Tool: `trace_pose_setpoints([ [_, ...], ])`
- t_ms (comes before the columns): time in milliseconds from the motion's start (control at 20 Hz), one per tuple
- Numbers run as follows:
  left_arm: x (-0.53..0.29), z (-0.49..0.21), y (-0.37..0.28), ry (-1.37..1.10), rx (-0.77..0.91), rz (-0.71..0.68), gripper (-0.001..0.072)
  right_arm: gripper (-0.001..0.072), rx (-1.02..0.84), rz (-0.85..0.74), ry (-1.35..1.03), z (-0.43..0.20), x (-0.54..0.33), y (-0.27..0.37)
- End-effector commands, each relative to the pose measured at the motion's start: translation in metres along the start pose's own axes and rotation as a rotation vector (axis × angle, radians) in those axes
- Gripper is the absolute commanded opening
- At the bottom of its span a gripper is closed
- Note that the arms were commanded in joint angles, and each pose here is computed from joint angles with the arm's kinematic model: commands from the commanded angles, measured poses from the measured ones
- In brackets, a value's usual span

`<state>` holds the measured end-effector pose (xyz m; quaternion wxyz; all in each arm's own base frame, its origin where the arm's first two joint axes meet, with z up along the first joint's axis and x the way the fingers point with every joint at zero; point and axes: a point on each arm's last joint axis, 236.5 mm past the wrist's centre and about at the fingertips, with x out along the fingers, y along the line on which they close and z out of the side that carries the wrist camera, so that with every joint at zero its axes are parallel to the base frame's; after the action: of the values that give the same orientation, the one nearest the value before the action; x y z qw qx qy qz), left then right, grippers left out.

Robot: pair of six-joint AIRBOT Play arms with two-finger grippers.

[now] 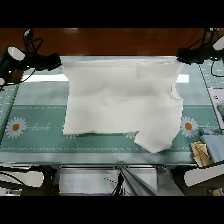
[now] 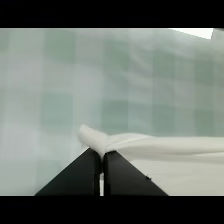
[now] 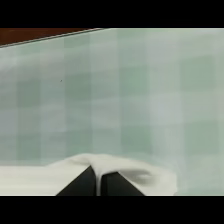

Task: Fold the shirts.

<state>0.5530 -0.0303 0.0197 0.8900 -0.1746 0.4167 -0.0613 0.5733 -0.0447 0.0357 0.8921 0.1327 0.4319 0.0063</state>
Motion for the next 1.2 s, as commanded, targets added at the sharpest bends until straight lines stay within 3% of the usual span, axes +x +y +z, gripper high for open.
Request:
trace_pose_setpoints([
  [0, 0.028, 0.005, 0.007, -0.051, -0.016, 0.01, 0.0024, 0.0031, 0.049, -0.022, -0.012, -0.005, 0.032, -0.007],
  [400, 0.047, -0.021, 0.011, 0.034, -0.024, 0.01, 0.0025, 0.0032, 0.093, -0.017, 0.161, -0.049, 0.045, -0.009],
  [700, 0.011, -0.1, 0.004, 0.441, -0.041, -0.057, 0.0024, 0.0032, 0.083, -0.054, 0.456, -0.109, -0.003, -0.008],
  [950, 0.008, -0.12, 0.005, 0.528, -0.061, -0.064, 0.0025, 0.0033, 0.119, -0.07, 0.587, -0.139, -0.008, -0.01],
  [1000, 0.009, -0.124, 0.005, 0.541, -0.07, -0.063, 0.0052, 0.0038, 0.126, -0.069, 0.594, -0.14, -0.008, -0.009],
  [1050, 0.008, -0.126, 0.005, 0.551, -0.072, -0.064, 0.0157, 0.0147, 0.125, -0.069, 0.592, -0.14, -0.008, -0.009],
  [1150, 0.0, -0.128, 0.003, 0.583, -0.056, -0.072, 0.0441, 0.0376, 0.068, -0.054, 0.609, -0.142, -0.013, -0.01],
])
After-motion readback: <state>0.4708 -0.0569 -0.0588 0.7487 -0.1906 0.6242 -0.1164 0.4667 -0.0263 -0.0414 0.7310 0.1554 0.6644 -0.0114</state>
